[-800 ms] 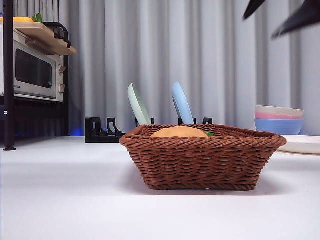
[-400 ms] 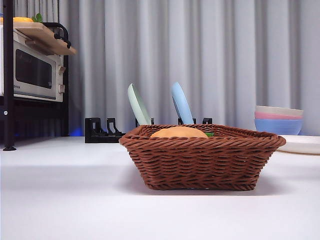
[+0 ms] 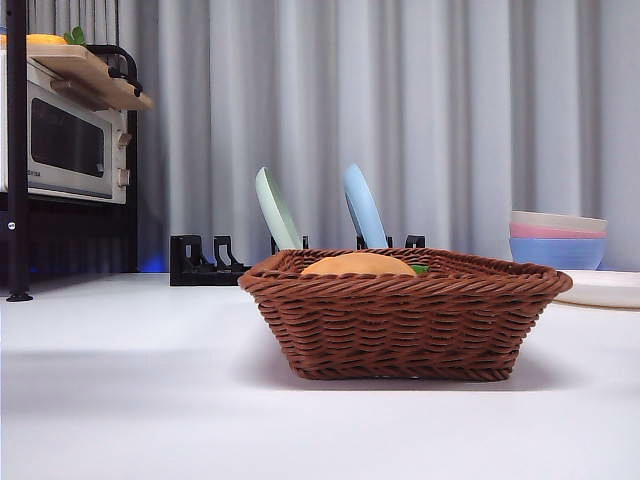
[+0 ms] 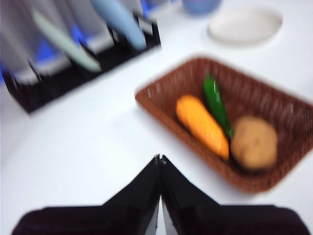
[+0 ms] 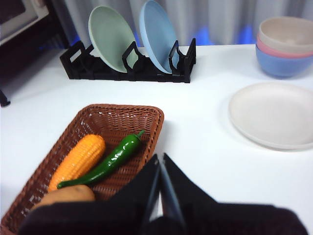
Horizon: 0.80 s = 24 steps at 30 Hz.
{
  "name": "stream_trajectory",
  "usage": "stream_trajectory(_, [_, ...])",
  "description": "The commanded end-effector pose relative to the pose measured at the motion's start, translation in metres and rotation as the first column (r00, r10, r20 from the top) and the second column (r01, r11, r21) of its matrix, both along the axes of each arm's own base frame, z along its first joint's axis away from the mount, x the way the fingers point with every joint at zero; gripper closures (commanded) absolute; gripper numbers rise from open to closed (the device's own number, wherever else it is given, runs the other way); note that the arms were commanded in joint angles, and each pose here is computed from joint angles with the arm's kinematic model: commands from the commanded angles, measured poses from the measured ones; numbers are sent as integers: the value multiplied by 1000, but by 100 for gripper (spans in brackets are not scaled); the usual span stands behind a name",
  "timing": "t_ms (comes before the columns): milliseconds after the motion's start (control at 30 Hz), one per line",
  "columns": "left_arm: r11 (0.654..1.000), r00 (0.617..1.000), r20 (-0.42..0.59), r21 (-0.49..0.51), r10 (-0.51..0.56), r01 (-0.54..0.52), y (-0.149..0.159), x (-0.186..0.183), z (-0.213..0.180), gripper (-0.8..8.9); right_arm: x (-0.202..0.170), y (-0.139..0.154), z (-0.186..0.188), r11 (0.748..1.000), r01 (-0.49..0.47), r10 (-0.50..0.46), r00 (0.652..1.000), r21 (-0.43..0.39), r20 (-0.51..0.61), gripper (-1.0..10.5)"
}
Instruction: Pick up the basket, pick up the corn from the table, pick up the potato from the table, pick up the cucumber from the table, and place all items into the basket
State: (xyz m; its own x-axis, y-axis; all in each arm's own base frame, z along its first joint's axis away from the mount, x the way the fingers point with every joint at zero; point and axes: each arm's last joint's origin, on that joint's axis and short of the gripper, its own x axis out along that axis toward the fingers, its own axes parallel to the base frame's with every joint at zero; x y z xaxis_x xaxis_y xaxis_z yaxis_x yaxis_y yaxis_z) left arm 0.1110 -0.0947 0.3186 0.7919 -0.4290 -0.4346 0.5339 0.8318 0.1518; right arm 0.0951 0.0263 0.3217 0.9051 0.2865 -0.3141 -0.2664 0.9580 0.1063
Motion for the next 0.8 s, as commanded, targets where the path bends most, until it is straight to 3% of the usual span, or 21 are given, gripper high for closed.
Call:
stream_trajectory(33, [1000,999,-40,-6,16,-16,2,-3,-2,817,1,0,-1,999,15,-14,1000,40,-11,945])
stream_trajectory(200, [999,996,-89,44,21,-17,4,-4,-8,817,1,0,-1,999,15,-14,1000,39,-13,945])
stream_trajectory(400, [999,996,-88,46,20,-16,4,-4,-8,817,1,0,-1,999,15,-14,1000,40,-13,945])
stream_trajectory(500, [995,998,-59,102,10,-4,5,-4,-8,817,1,0,-1,999,15,-14,1000,40,-13,945])
stream_trajectory(667, [996,995,41,8,87,-87,23,-10,4,817,1,0,-2,999,15,-14,1000,39,-13,945])
stream_trajectory(800, [976,968,175,-153,179,-153,44,-9,5,817,1,0,-2,999,15,-14,1000,39,-13,945])
